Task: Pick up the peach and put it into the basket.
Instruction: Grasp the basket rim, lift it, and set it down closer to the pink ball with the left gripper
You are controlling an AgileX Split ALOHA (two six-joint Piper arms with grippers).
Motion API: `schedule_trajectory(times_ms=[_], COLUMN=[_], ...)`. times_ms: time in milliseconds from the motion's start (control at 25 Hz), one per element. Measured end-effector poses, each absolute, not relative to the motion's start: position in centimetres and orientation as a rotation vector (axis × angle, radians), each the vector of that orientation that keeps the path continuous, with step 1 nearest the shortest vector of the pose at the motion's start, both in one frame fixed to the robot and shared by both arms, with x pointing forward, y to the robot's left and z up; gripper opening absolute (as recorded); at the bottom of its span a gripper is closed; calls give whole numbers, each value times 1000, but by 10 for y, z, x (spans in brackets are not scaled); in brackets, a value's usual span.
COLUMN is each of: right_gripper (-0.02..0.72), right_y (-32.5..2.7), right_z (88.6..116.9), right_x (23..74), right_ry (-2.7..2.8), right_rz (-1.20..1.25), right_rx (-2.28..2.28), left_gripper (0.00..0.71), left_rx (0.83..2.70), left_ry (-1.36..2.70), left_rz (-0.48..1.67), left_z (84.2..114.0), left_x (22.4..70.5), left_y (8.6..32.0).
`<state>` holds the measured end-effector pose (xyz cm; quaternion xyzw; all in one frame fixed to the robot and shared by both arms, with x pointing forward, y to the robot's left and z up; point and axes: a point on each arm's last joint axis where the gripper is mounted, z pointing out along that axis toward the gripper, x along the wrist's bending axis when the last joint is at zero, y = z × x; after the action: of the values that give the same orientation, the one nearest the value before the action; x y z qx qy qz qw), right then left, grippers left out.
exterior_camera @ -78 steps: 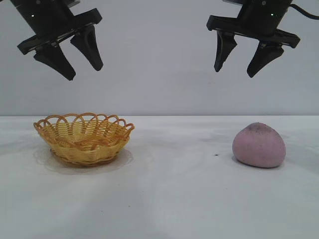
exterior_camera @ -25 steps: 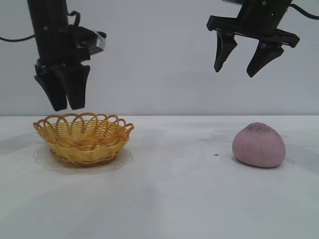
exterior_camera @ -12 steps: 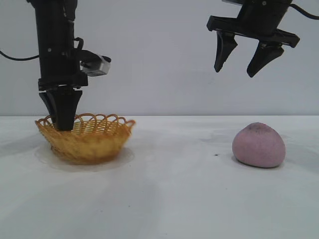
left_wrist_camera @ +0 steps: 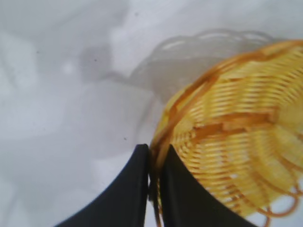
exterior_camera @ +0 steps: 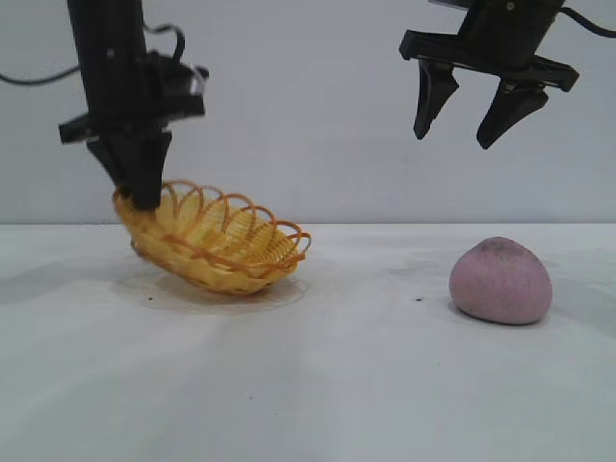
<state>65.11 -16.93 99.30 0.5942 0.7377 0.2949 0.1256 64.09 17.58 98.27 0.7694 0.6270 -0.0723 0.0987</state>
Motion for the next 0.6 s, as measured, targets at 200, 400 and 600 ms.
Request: schedule_trajectory(times_ms=[200,400,600], right_gripper=[470,470,470], right_y=[-169,-169,-169], right_z=[994,994,994], right_x=[652,652,652], right_ry=[2141,2135,2133], right_rz=[867,871,873], right_rx=[1726,1723,1722], left_gripper=[0,0,0], left_rx=[2001,1824,1793], left_ry=[1905,1965,2013], left_rz=[-319,-410,-477], left_z=[975,955,933], left_x=[618,612,614], left_y=[168,163,159])
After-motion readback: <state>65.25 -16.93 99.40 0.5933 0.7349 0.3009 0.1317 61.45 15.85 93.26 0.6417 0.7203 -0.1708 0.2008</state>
